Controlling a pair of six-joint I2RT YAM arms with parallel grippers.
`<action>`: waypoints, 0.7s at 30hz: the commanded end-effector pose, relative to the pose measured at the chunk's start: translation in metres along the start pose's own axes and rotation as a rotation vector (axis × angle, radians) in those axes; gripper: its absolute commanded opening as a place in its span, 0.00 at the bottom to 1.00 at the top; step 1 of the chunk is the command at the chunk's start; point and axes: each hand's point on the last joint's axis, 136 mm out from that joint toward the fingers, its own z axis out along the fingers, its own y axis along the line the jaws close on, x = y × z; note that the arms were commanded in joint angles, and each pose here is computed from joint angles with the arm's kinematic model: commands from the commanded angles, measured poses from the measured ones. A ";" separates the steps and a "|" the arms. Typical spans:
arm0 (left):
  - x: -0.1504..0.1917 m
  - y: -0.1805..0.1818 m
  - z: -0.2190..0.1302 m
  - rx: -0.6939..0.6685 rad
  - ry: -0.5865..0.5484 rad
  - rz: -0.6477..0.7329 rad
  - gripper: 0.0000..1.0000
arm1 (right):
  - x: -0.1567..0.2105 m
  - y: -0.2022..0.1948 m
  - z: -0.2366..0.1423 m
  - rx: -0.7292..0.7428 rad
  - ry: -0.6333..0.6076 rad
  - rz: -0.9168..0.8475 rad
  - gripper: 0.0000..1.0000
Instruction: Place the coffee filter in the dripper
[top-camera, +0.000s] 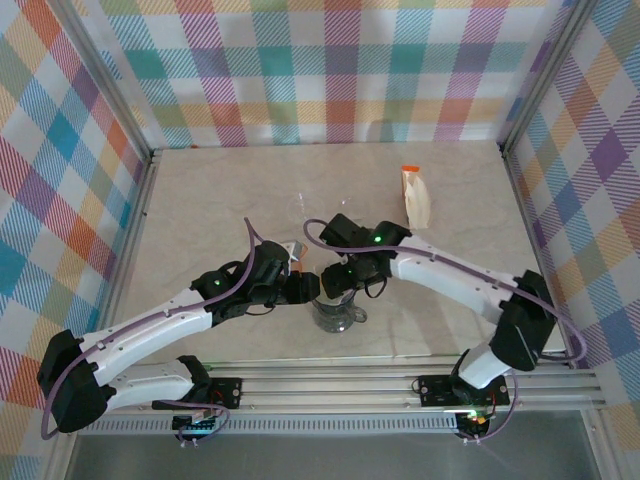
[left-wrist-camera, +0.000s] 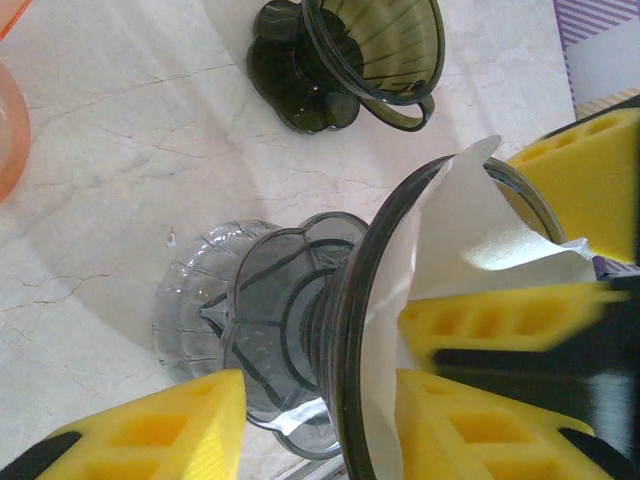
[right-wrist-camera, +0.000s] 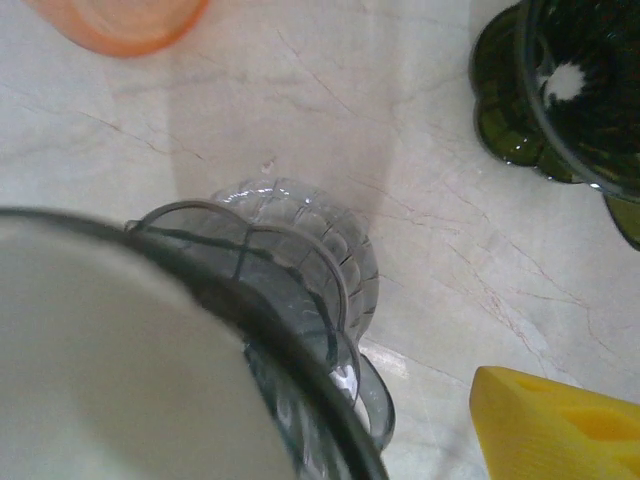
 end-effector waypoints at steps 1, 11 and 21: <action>0.005 0.007 0.002 -0.016 0.019 -0.017 0.43 | -0.007 -0.003 -0.026 -0.010 -0.076 0.023 0.78; 0.005 0.008 0.002 -0.019 0.014 -0.022 0.43 | 0.013 -0.028 -0.031 0.065 -0.070 0.051 0.74; 0.005 0.009 0.002 -0.021 0.015 -0.022 0.42 | 0.015 -0.040 -0.034 0.111 -0.080 0.062 0.72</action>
